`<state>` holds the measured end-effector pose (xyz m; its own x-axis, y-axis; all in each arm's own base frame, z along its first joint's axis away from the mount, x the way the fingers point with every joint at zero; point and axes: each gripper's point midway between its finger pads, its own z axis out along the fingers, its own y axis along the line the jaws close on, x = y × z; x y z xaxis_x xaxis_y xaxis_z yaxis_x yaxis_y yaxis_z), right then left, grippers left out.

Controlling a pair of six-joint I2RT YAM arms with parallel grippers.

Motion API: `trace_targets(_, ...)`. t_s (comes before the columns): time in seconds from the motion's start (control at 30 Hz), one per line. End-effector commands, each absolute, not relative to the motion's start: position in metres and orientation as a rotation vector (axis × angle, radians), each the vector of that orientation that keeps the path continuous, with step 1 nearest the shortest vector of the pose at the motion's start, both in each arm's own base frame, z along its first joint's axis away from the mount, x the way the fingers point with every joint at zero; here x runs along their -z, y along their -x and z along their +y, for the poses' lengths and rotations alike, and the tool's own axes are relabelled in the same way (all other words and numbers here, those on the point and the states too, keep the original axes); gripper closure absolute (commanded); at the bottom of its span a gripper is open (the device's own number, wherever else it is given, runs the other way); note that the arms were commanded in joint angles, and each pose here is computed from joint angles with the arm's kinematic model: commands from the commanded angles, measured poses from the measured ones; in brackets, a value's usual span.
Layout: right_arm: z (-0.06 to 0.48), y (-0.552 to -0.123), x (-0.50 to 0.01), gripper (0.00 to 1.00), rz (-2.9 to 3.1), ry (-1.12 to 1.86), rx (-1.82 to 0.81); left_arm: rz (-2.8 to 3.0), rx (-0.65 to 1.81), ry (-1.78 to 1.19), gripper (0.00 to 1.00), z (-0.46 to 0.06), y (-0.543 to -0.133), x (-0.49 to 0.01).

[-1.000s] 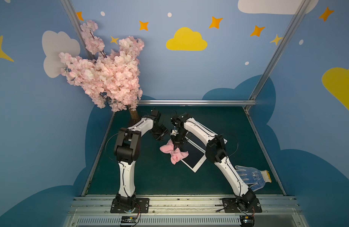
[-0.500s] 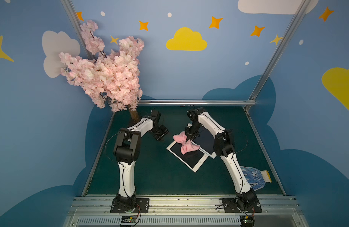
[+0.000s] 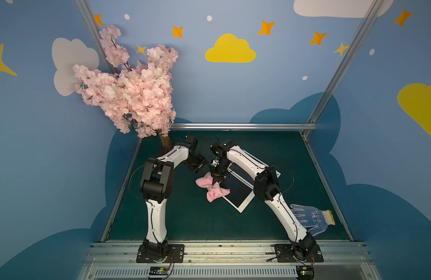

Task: Wipe the drawing tablet
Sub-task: Wipe the dirt from the drawing tablet.

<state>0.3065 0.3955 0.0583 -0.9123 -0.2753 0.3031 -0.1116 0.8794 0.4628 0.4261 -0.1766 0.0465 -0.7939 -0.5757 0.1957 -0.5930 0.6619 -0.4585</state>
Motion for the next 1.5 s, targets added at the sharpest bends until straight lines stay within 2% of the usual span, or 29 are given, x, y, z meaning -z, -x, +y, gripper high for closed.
trace_targets(0.0, 0.356, -0.331, -0.052, 1.00, -2.702, -0.143, 0.563, -2.843, -0.843, -0.968, 0.45, -0.180, -0.422, -0.060)
trace_targets(0.2, 0.332, -0.343, -0.050, 1.00, -2.737, -0.086, 0.499, -2.854, -0.852, -0.971, 0.43, -0.178, -0.421, -0.065)
trace_targets(0.37, 0.354, -0.329, -0.056, 1.00, -2.728, -0.147, 0.529, -2.866, -0.861, -0.964, 0.40, -0.178, -0.422, -0.069)
trace_targets(0.53, 0.374, -0.310, -0.055, 1.00, -2.704, -0.202, 0.534, -2.868, -0.870, -0.961, 0.32, -0.177, -0.422, -0.071)
trace_targets(0.7, 0.359, -0.324, -0.055, 1.00, -2.708, -0.132, 0.536, -2.854, -0.931, -0.951, 0.23, -0.180, -0.423, -0.074)
trace_targets(0.93, 0.313, -0.342, -0.063, 1.00, -2.755, -0.062, 0.478, -2.835, -0.977, -0.987, 0.23, -0.179, -0.424, -0.075)
trace_targets(1.3, 0.373, -0.283, -0.068, 1.00, -2.657, -0.240, 0.479, -2.827, -1.003, -0.954, 0.26, -0.183, -0.429, -0.069)
trace_targets(1.47, 0.365, -0.277, -0.069, 1.00, -2.668, -0.270, 0.396, -2.790, -1.030, -0.935, 0.35, -0.194, -0.432, -0.066)
